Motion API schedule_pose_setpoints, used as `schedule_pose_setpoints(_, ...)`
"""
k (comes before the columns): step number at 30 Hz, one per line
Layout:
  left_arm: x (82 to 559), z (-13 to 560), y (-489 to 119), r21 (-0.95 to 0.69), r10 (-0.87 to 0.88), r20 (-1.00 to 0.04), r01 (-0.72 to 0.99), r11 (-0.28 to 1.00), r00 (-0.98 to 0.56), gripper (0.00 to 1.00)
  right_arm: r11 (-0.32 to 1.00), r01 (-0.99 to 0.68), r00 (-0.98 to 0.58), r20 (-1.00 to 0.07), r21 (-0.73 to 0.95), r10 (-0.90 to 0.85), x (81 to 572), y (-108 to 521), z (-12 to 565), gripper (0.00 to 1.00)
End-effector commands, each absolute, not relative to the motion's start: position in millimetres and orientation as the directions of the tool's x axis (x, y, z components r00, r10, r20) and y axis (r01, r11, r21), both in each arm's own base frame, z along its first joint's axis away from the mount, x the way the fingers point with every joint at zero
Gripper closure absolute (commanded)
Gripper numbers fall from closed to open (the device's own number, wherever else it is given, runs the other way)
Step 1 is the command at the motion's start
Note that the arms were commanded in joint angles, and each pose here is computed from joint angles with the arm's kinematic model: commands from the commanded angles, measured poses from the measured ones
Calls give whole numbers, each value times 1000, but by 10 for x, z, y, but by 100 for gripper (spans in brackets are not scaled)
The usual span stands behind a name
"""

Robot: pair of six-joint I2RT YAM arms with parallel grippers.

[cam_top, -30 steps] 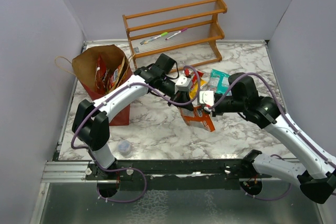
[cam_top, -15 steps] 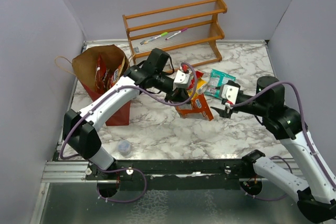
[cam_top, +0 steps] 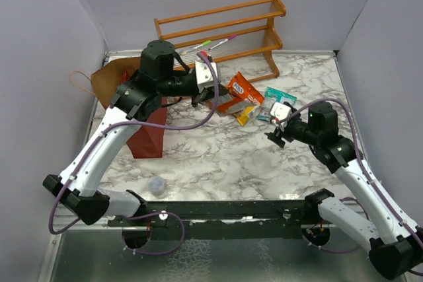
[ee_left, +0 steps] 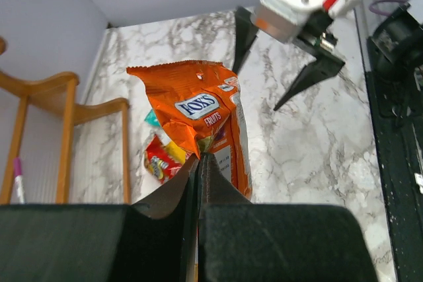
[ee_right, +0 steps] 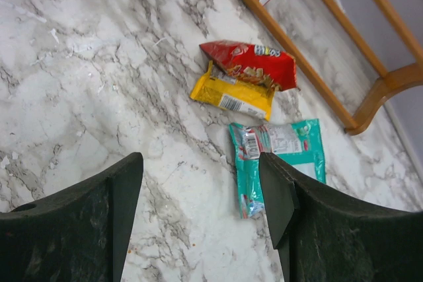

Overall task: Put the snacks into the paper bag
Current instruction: Place the snack in the paper bag.

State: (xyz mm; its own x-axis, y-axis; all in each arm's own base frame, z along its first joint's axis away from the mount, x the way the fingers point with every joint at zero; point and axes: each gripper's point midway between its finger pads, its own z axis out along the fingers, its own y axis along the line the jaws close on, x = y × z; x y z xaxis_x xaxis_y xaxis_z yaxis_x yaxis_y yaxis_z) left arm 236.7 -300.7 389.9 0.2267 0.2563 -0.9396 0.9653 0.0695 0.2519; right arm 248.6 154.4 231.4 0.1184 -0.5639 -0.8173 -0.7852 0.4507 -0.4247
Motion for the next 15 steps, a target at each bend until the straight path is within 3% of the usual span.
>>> schedule_pose_setpoints(1,2443,4518,-2744,270,165,-958,928,258,233,100,500,-755,104,-830,-424,-548,2651,1546,2192,29)
schedule_pose_setpoints(15,2588,5655,-1497,103,-52,-979,698,708,197,100,526,-744,55,-823,-411,-565,2662,1465,1918,28)
